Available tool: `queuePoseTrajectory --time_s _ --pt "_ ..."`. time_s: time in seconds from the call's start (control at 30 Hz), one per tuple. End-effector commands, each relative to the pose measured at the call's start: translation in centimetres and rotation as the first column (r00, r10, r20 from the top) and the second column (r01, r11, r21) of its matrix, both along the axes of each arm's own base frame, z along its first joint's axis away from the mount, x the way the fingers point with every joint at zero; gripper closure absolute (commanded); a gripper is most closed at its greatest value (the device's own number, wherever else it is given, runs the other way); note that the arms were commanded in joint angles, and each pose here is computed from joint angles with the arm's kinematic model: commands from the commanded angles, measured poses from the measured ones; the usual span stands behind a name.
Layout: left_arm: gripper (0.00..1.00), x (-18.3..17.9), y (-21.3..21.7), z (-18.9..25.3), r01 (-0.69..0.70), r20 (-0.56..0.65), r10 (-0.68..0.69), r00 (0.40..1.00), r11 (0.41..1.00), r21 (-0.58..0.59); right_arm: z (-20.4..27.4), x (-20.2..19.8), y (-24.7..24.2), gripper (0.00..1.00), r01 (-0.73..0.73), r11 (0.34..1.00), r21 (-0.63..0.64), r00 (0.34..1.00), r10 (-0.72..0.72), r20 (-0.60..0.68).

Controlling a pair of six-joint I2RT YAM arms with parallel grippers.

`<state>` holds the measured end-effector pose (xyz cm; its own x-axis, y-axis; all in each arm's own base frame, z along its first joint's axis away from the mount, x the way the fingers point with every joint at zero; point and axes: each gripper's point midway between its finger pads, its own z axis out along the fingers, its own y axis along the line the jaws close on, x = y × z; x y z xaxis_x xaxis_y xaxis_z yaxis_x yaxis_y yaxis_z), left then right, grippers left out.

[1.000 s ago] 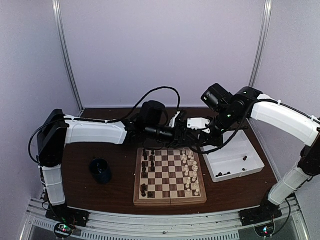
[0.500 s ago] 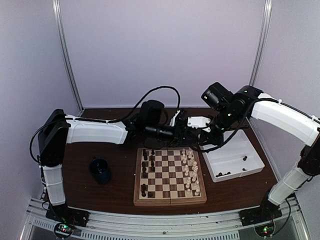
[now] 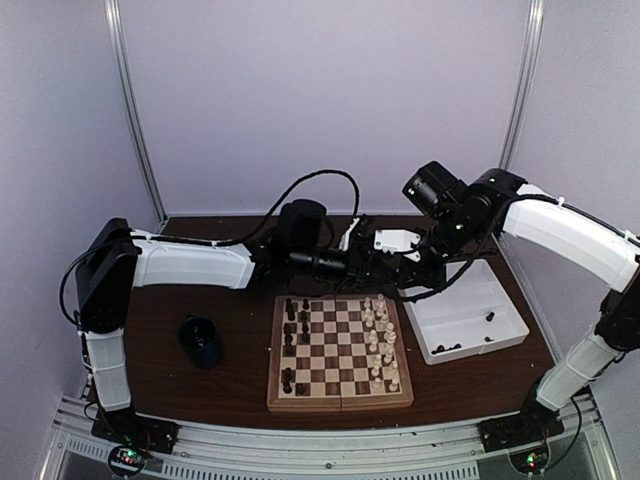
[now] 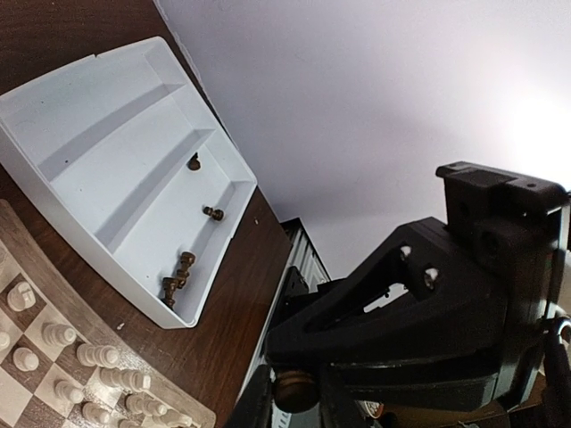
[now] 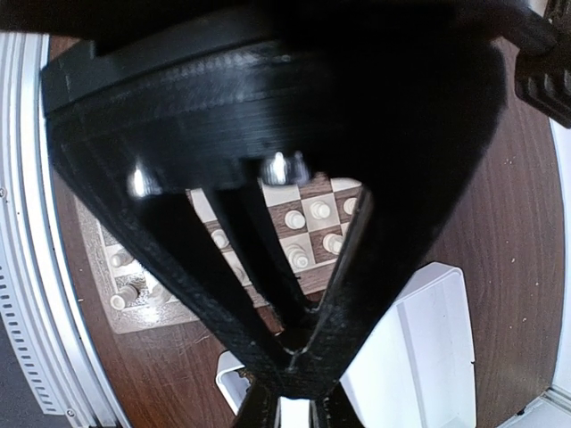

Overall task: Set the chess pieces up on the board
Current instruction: Pass from the right arm to the left, then pass from the left arm to the right

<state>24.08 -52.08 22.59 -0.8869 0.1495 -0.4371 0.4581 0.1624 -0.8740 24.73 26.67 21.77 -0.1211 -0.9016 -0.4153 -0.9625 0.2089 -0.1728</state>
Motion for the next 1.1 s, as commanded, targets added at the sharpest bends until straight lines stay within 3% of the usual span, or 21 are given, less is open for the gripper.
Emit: queuePoseTrajectory --time_s 0.0,0.2,0.3,0.37,0.43,0.57,0.7,0.83,0.9,1.07 --pt "0.86 0.0 -0.5 1.5 0.012 0.035 -0.01 0.999 0.998 -0.055 1.7 0.3 1.9 0.9 -0.02 0.997 0.076 1.0 0.018 0.021" --pt "0.92 0.3 0.1 1.8 -0.002 0.041 0.005 0.999 0.997 -0.074 2.3 0.3 1.3 0.87 0.0 0.996 0.085 1.0 -0.003 0.03" --pt "0.92 0.8 1.2 2.7 -0.028 0.071 0.036 0.997 0.993 -0.112 3.5 0.1 0.5 0.74 0.019 0.988 0.155 1.0 -0.019 -0.003" --pt "0.93 1.1 2.0 3.4 -0.047 0.101 0.063 0.993 0.988 -0.15 5.1 0.1 -0.1 0.66 0.052 0.962 0.269 0.998 -0.039 -0.053" --pt "0.93 1.0 2.7 4.7 -0.048 0.148 0.079 0.986 0.978 -0.203 7.1 0.7 -1.0 0.6 0.132 0.899 0.417 0.986 -0.076 -0.148" --pt "0.92 0.6 3.5 6.8 -0.042 0.228 0.117 0.967 0.951 -0.308 9.5 2.7 -2.3 0.57 0.345 0.69 0.636 0.903 -0.06 -0.425" --pt "0.92 0.7 3.9 7.9 -0.046 0.262 0.15 0.953 0.93 -0.365 8.3 2.0 -1.1 0.55 0.468 0.598 0.65 0.769 0.087 -0.633" --pt "0.92 1.0 3.8 8.1 -0.056 0.267 0.165 0.949 0.926 -0.374 8.5 2.3 0.0 0.52 0.517 0.53 0.672 0.707 0.178 -0.685" --pt "0.92 1.3 3.7 7.9 -0.062 0.262 0.172 0.95 0.923 -0.379 8.2 2.1 0.4 0.51 0.543 0.531 0.65 0.671 0.192 -0.717" --pt "0.92 1.5 3.4 7.7 -0.067 0.243 0.173 0.954 0.918 -0.39 8.1 1.8 1.1 0.54 0.537 0.545 0.644 0.657 0.21 -0.724"
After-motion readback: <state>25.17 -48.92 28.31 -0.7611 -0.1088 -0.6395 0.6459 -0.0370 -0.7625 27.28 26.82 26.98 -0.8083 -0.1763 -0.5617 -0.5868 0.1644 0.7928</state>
